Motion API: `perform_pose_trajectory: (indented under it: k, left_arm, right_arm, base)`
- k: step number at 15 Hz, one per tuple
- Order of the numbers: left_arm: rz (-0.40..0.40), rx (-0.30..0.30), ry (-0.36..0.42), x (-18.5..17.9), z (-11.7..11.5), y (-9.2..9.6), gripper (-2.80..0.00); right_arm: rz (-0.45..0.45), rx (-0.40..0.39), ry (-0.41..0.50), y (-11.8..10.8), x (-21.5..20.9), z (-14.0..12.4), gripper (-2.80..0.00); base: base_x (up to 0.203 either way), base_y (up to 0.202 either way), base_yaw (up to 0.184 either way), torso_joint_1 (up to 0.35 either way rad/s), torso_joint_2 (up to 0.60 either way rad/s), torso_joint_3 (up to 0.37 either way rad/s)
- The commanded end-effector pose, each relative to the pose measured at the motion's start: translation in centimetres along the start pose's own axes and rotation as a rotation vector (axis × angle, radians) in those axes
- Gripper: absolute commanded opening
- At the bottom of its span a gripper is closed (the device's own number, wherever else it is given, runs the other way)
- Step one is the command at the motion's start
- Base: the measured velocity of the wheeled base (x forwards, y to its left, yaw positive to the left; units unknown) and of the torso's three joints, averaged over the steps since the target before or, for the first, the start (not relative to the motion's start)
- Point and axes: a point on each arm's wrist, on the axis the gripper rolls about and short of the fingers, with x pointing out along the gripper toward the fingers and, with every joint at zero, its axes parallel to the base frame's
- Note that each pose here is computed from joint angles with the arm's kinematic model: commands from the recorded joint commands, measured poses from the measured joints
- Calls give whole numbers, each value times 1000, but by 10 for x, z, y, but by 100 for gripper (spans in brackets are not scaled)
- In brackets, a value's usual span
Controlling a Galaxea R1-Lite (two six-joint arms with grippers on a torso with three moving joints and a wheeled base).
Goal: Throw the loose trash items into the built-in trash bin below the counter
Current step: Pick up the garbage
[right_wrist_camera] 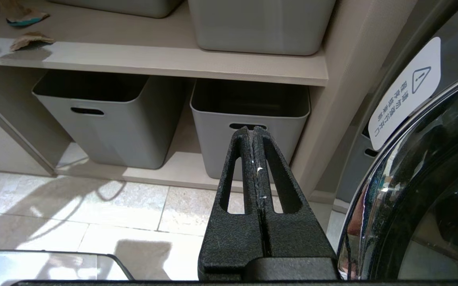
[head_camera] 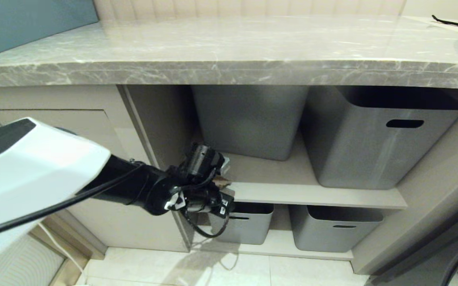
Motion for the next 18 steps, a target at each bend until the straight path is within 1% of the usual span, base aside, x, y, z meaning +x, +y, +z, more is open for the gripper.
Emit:
perform_pose_trajectory:
  k: [1,2,3,4,6,8,10,14,16,18]
  left_arm:
    - [31,12,111,24,6,0,0]
    - [45,18,154,29,7,0,0]
    - [64,20,181,35,8,2,0]
    - [86,17,172,42,13,4,0]
    - [130,7,123,52,30,8,0]
    - [175,-5,93,60,40,13,0]
    - [195,-20,55,62,50,17,0]
    - [229,-49,54,79,44,29,0]
    - [228,-61,15,91,43,29,0]
    - [231,-69,-5,98,42,32,0]
  right_arm:
    - [1,0,-2,0,0,0,-280]
    - [1,0,-2,0,0,0,-280]
    - [1,0,0,0,0,0,-280]
    - [1,0,-1,0,0,0,-280]
    - [1,0,0,0,0,0,-280]
    - [1,0,-2,0,0,0,-280]
    - [2,0,-2,0,0,0,-280]
    - [2,-1,-2,0,0,0,-280]
    - [2,-1,-2,0,0,0,-280]
    - [2,0,-2,0,0,0,-280]
  base:
    - [0,0,0,0,0,0]
    - [0,0,0,0,0,0]
    - [0,0,0,0,0,0]
    - [0,0,0,0,0,0]
    - [0,0,0,0,0,0]
    - [0,0,0,0,0,0]
    - [0,0,0,0,0,0]
    - [0,0,0,0,0,0]
    - [0,0,0,0,0,0]
    - [0,0,0,0,0,0]
